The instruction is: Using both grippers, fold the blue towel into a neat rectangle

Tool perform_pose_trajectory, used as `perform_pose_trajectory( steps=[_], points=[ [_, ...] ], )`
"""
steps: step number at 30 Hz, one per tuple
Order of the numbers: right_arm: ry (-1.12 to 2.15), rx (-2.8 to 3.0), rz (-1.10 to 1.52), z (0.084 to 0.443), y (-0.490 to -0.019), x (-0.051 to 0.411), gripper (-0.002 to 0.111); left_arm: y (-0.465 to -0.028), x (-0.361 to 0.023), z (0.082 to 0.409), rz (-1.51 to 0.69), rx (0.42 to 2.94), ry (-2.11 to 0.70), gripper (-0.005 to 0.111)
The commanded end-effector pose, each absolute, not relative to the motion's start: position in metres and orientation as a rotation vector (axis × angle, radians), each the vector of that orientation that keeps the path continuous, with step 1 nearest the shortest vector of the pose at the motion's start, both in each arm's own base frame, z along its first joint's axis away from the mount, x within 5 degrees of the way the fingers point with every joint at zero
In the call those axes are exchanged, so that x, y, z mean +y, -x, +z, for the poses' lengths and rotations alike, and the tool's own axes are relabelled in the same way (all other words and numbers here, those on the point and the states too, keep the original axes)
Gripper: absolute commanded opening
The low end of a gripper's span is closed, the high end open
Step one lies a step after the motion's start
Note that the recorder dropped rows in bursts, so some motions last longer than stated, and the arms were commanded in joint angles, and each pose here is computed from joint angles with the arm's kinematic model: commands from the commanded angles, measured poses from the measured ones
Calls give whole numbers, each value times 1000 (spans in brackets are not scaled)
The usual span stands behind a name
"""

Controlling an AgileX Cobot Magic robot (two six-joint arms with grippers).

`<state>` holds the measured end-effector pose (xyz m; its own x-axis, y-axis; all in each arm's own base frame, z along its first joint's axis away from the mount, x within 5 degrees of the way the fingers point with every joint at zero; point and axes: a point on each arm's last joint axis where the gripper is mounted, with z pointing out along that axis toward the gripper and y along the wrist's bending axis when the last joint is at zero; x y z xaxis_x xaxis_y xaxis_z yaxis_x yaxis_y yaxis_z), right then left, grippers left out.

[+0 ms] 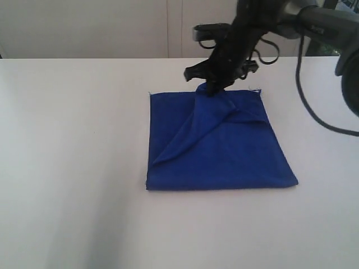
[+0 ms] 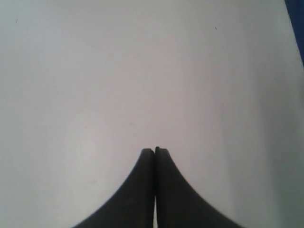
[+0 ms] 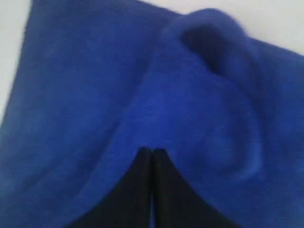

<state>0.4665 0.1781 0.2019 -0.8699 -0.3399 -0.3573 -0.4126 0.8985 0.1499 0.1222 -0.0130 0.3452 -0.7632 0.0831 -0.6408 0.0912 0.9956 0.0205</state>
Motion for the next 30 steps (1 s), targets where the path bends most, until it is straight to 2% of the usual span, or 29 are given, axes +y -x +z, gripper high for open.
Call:
perform_pose_trajectory(
  steps=[1,7,13,18,30],
  points=[
    [745,2721,359,204,-435,240,0,-120,-13,343,-20,2452,-118,0],
    [856,2705,375,197,-415,276,0,-120,-13,343,-20,2452,-118,0],
    [832,2797,362,152,-416,286,0,-120,-13,343,-20,2452,-118,0],
    [819,2852,350,129,-416,287,0,-120,-13,343,-20,2452,-118,0],
    [854,2844,429,126,-374,345,0,-120,-13,343,-20,2452,-118,0]
  ],
)
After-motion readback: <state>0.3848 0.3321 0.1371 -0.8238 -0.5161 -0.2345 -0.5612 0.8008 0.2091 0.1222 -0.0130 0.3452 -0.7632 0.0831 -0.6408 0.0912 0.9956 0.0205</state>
